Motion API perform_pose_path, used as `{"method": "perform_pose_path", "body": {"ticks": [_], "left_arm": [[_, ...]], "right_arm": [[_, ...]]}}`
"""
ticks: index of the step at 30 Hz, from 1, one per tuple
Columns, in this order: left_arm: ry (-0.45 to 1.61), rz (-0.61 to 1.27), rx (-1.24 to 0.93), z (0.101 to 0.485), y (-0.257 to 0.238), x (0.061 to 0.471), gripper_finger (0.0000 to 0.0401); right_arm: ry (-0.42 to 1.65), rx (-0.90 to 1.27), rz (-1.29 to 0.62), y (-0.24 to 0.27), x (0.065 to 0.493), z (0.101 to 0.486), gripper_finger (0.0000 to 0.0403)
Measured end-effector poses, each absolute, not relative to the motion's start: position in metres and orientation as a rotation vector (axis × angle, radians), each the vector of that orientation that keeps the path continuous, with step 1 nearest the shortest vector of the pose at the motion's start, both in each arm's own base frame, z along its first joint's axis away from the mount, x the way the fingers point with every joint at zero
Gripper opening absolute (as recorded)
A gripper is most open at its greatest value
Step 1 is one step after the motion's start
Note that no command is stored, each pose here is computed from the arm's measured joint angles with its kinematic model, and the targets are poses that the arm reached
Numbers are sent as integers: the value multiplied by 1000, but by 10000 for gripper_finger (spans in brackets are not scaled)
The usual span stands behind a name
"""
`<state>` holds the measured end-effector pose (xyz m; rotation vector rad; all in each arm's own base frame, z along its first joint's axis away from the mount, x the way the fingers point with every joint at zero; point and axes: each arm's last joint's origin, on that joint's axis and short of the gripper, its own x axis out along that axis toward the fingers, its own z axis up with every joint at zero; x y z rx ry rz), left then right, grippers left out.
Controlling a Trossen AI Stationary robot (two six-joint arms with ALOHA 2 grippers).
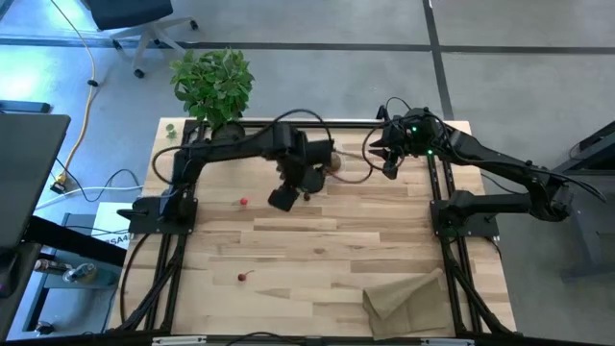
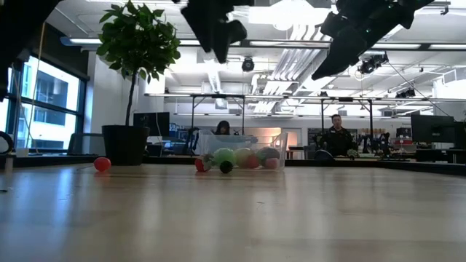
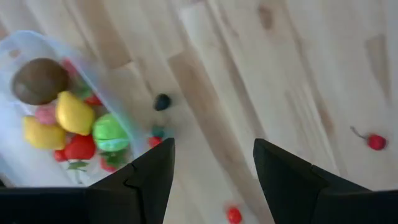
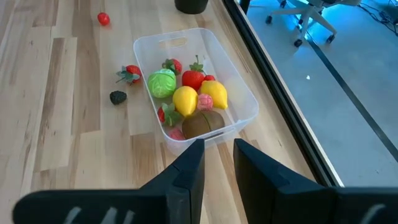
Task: Pick and placing Produce into tupperware
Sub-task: Put the top cherry into the transparent bin
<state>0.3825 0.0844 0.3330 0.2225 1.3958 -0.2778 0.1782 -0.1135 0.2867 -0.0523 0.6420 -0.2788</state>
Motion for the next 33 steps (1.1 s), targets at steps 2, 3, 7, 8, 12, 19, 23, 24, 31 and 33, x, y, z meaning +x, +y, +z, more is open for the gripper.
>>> {"method": "perform_pose_path", "body": {"ticks": [2,3,7,8,12,19,23,24,31,33], "left_arm": [[1422,-265,221,332,77,378,209],[1441,-246,221,329,75,375,209],[1467,-161,188,324,73,358,209],[1461,-142,174,322,72,351,209],[1411,-49,100,309,70,318,209],[1180,135,-6,272,55,248,209],[1017,220,-58,247,48,215,209],[999,242,-61,240,47,208,209],[1112,271,-77,204,40,172,209],[1163,285,-69,194,40,167,209]], "right_arm": [[642,-52,-278,-113,178,287,76],[642,-53,-279,-113,178,287,76],[643,-53,-281,-114,178,287,76],[642,-53,-280,-114,178,287,76],[642,-53,-281,-114,178,287,76],[643,-53,-281,-114,178,287,76],[643,-53,-281,-114,178,287,76],[643,-52,-281,-114,178,287,76],[643,-52,-280,-114,178,287,76],[642,-52,-280,-114,178,287,76]]}}
